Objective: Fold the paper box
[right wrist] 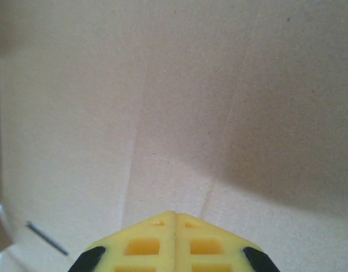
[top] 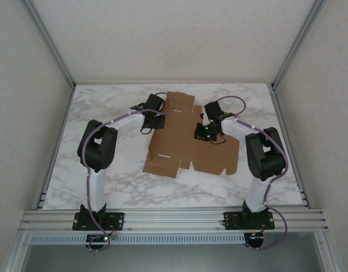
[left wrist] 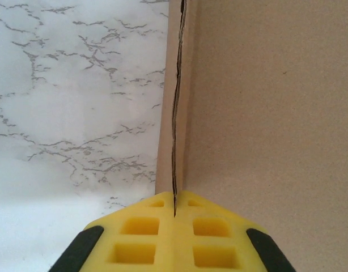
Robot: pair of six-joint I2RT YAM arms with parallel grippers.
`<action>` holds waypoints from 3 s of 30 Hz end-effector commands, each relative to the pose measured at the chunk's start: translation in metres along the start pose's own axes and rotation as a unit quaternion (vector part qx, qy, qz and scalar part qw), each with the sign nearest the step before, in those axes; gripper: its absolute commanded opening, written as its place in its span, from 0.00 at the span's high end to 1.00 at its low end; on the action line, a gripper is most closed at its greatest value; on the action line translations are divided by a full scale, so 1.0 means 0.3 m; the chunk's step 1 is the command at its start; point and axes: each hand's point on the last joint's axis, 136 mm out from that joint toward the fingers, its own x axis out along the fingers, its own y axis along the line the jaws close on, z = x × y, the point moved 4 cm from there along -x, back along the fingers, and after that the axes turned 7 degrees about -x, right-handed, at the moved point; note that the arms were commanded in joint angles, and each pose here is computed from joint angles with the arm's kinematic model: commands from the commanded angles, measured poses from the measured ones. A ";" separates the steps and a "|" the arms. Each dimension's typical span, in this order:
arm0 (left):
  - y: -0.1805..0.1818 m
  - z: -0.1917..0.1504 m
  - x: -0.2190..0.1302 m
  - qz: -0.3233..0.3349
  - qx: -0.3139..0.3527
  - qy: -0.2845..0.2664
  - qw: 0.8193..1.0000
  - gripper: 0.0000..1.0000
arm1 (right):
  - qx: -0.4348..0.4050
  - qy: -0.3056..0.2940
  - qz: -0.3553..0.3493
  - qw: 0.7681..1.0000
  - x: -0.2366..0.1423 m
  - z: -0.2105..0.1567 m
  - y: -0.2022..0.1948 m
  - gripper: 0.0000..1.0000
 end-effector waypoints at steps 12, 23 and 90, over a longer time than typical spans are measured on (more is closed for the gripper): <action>-0.001 0.022 -0.098 -0.008 -0.002 0.011 1.000 1.00 | 0.072 0.027 0.080 0.994 0.110 0.020 -0.027 1.00; -0.087 0.080 -0.218 -0.087 -0.032 0.000 0.996 1.00 | 0.083 0.062 -0.010 0.995 0.174 -0.059 -0.142 1.00; -0.379 0.136 -0.331 -0.029 0.073 -0.026 0.997 1.00 | 0.082 0.024 -0.187 0.979 -0.049 -0.235 -0.266 1.00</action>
